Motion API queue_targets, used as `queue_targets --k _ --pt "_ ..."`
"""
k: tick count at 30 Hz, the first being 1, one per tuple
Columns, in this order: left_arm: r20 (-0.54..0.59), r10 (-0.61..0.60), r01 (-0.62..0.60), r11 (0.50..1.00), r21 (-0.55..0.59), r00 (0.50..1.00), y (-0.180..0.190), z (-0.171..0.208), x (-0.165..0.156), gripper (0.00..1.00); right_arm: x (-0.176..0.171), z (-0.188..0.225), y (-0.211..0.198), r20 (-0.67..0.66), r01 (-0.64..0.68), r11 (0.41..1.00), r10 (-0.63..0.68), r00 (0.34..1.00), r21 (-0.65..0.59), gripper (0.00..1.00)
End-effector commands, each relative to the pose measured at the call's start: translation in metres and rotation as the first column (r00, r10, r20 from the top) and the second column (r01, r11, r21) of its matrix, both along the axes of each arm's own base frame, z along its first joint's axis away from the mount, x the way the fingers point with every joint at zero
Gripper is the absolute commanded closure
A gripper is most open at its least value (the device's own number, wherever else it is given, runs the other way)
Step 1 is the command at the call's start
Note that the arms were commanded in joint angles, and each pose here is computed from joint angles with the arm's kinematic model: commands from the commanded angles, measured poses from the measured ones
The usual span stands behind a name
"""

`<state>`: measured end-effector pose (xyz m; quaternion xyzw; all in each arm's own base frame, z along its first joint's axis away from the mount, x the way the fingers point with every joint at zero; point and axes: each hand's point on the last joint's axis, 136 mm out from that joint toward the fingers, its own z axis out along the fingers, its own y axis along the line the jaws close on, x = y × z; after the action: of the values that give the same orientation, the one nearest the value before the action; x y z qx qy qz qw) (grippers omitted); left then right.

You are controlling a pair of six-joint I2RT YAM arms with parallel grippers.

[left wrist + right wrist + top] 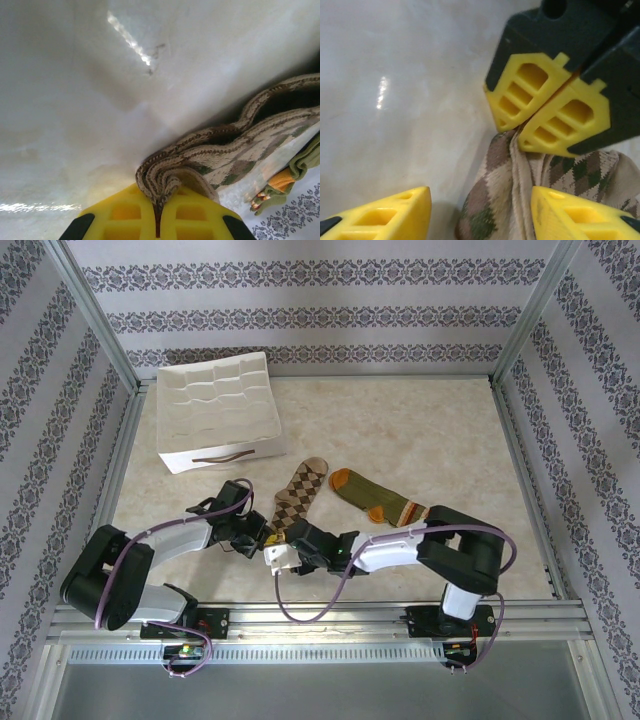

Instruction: Roll the socks

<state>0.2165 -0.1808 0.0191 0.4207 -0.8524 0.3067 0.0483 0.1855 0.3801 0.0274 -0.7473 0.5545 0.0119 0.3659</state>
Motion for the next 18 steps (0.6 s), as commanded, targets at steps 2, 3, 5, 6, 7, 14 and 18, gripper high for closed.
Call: queue_targets --k 2,3,5,6,7,14,18 --pt "-0.156 0.025 -0.001 0.988 0.156 0.987 0.032 -0.032 -0.034 0.97 0.029 -0.006 0.004 0.097 0.081 0.996 -0.078 0.992 -0.029 0.57" --pt "-0.154 0.022 0.002 0.988 0.155 0.988 0.032 -0.031 -0.034 0.97 0.030 -0.009 0.002 0.084 0.095 0.995 -0.092 0.992 -0.035 0.63" --pt "-0.149 0.022 0.001 0.988 0.154 0.989 0.033 -0.029 -0.032 0.97 0.032 -0.016 -0.002 0.049 0.121 0.992 -0.118 0.992 -0.046 0.75" --pt "-0.146 0.023 0.000 0.988 0.153 0.989 0.034 -0.028 -0.032 0.97 0.031 -0.018 -0.004 0.033 0.127 0.991 -0.126 0.992 -0.050 0.80" --pt "-0.138 0.022 -0.001 0.989 0.149 0.990 0.033 -0.026 -0.030 0.97 0.030 -0.021 -0.007 0.008 0.134 0.990 -0.134 0.991 -0.054 0.84" --pt "-0.070 0.053 -0.045 0.992 0.114 0.996 0.036 0.001 -0.014 0.72 0.015 -0.025 -0.015 -0.192 0.172 0.984 -0.176 0.966 -0.035 1.00" --pt "-0.027 0.119 -0.117 0.990 0.080 0.992 0.043 0.019 -0.005 0.49 0.007 -0.024 -0.014 -0.334 0.201 0.979 -0.194 0.922 -0.014 1.00"
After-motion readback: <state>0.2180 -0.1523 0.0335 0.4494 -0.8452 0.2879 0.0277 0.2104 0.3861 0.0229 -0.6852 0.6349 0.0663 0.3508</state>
